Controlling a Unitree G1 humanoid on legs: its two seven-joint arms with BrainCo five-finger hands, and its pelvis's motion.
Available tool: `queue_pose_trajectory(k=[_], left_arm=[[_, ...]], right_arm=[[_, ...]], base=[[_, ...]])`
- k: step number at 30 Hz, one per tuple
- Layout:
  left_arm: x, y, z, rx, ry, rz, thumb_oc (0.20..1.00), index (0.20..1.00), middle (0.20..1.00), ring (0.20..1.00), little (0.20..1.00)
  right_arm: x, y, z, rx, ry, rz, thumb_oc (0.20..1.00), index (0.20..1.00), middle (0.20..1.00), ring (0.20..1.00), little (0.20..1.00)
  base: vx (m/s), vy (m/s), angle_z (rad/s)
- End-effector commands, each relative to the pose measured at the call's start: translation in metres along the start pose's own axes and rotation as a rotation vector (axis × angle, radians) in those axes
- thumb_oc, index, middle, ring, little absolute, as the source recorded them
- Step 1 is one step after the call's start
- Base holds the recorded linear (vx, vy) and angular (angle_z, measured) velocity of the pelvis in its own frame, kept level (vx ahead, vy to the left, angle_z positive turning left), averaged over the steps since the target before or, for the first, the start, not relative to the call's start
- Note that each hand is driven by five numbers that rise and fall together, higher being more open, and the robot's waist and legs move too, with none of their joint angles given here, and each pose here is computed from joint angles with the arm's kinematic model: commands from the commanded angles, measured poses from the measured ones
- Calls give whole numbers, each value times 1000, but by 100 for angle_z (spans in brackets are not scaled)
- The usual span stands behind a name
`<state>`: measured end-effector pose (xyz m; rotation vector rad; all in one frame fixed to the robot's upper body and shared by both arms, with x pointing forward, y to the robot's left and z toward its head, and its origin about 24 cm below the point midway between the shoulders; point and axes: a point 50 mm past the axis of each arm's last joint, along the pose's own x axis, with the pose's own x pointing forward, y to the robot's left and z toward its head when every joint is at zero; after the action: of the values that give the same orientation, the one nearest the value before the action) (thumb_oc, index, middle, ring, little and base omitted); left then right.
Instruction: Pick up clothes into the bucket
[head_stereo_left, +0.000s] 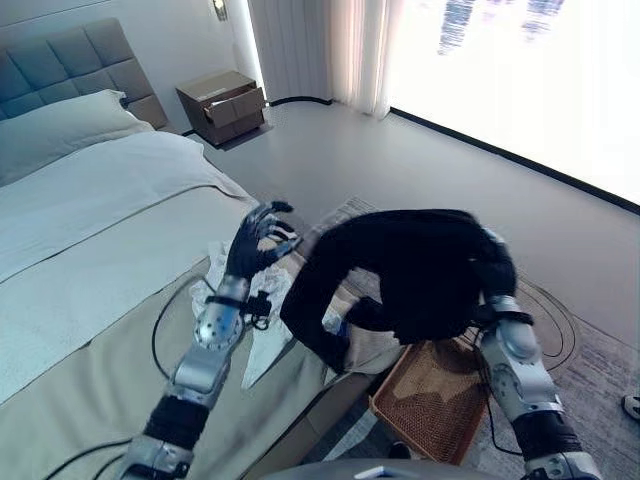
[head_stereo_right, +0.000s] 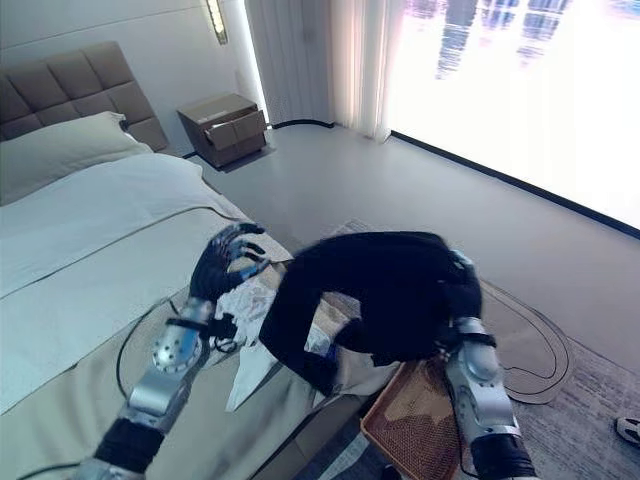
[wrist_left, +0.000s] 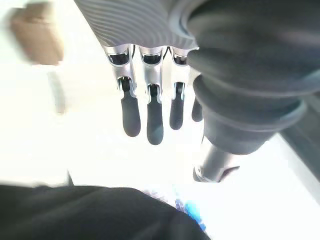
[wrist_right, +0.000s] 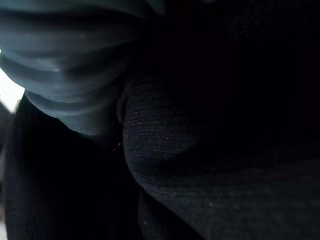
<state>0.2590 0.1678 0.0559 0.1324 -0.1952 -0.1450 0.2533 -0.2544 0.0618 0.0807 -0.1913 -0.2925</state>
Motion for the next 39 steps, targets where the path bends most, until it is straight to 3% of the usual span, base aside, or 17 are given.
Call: queue_pose_trajectory(k=[1, 10, 16, 19, 30, 39], left_arm=[[3, 10, -1, -14, -11, -41, 1000, 1000, 1000, 1000, 1000], [-42, 30, -42, -40, 203, 5, 1000, 1000, 1000, 1000, 1000], [-52, 51, -35, -92, 167, 130, 1000, 1000, 1000, 1000, 1000], [-59, 65, -31, -191, 114, 283, 1000, 1000, 1000, 1000, 1000], [-54, 69, -5, -160, -31, 311, 1000, 1000, 1000, 1000, 1000], [-35, 65, 24, -156, -179, 293, 1000, 1000, 1000, 1000, 1000]], right_arm=[[14, -12, 56, 44, -313, -86, 200, 200, 200, 200, 200], [9, -65, 116, -58, -553, -230, 200, 200, 200, 200, 200], [1, -79, 123, -91, -569, -257, 200, 200, 200, 200, 200], [-9, -83, 105, -96, -490, -274, 200, 200, 200, 200, 200], [-14, -97, 19, -112, -108, -427, 200, 200, 200, 200, 200], [14, -77, 19, -75, -131, -461, 200, 200, 200, 200, 200]], base=[[-13, -12, -13], [-7, -7, -4], [-1, -7, -1], [1, -14, 0], [-39, -16, -5], [-149, -14, -4]])
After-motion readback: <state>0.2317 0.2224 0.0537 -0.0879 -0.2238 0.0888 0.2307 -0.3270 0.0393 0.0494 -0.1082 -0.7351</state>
